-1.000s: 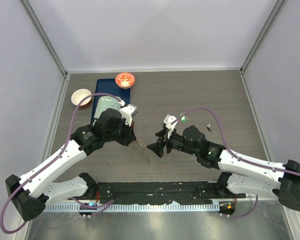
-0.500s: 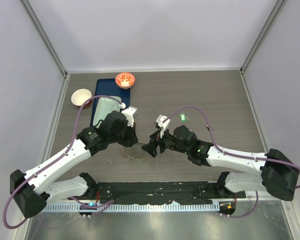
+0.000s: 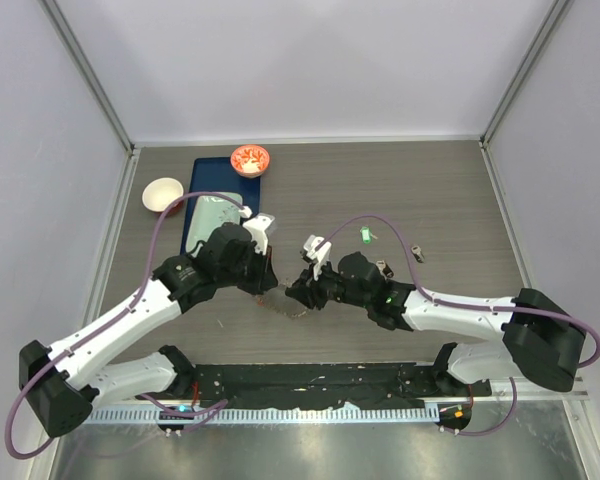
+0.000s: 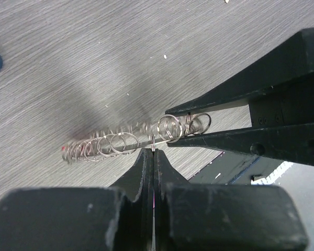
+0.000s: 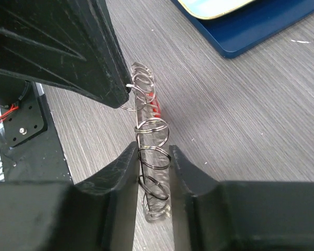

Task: Put the keys on the keyring

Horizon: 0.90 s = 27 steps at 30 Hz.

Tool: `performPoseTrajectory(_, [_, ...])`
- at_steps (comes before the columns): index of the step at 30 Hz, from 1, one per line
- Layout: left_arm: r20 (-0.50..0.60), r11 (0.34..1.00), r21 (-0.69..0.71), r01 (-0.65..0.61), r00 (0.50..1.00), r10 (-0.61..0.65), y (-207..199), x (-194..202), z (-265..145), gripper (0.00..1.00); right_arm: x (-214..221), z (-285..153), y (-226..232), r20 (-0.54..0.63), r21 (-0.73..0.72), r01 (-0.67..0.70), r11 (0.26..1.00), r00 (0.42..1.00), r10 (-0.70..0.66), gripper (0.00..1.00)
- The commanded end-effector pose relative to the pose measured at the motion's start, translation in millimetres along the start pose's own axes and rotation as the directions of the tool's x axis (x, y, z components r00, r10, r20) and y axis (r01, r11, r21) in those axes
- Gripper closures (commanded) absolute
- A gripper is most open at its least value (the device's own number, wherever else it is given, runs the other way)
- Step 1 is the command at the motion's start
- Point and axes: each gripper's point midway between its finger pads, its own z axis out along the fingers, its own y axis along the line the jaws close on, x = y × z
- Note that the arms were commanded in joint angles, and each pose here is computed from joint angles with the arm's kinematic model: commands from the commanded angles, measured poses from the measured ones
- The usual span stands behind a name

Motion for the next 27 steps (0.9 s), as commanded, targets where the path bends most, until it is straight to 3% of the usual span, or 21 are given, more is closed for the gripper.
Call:
performPoseTrajectory(1, [0.036, 0.999, 0.049, -0.003, 0.999, 0.001, -10.6, -6.4, -8.9, 1.0, -20.8, -3.4, -2.0, 0.065, 0.023, 0.043, 0.999, 0.997, -0.045, 0.87])
performPoseTrajectory(8, [0.013, 0.999, 0.035, -0.004, 1.0, 0.003, -5.4, 3.9, -8.7, 1.0, -21.4, -12.2, -9.1, 0.075, 0.066, 0.072, 0.995, 0.994, -0.077, 0.99])
performPoseTrajectory(22, [0.159, 0.999, 0.022, 0.032, 0.987, -0.035, 6.0, 0.7, -7.4, 0.99, -19.8, -15.6, -10.1, 0.083, 0.068, 0.092, 0.993, 0.992, -0.098, 0.99])
performPoseTrajectory(27, [0.252, 0.998, 0.0, 0.056, 0.966, -0.054, 12.3, -9.5, -20.3, 0.81, -17.9, -14.7, -11.1, 0.084, 0.071, 0.092, 0.993, 0.992, -0.098, 0.99])
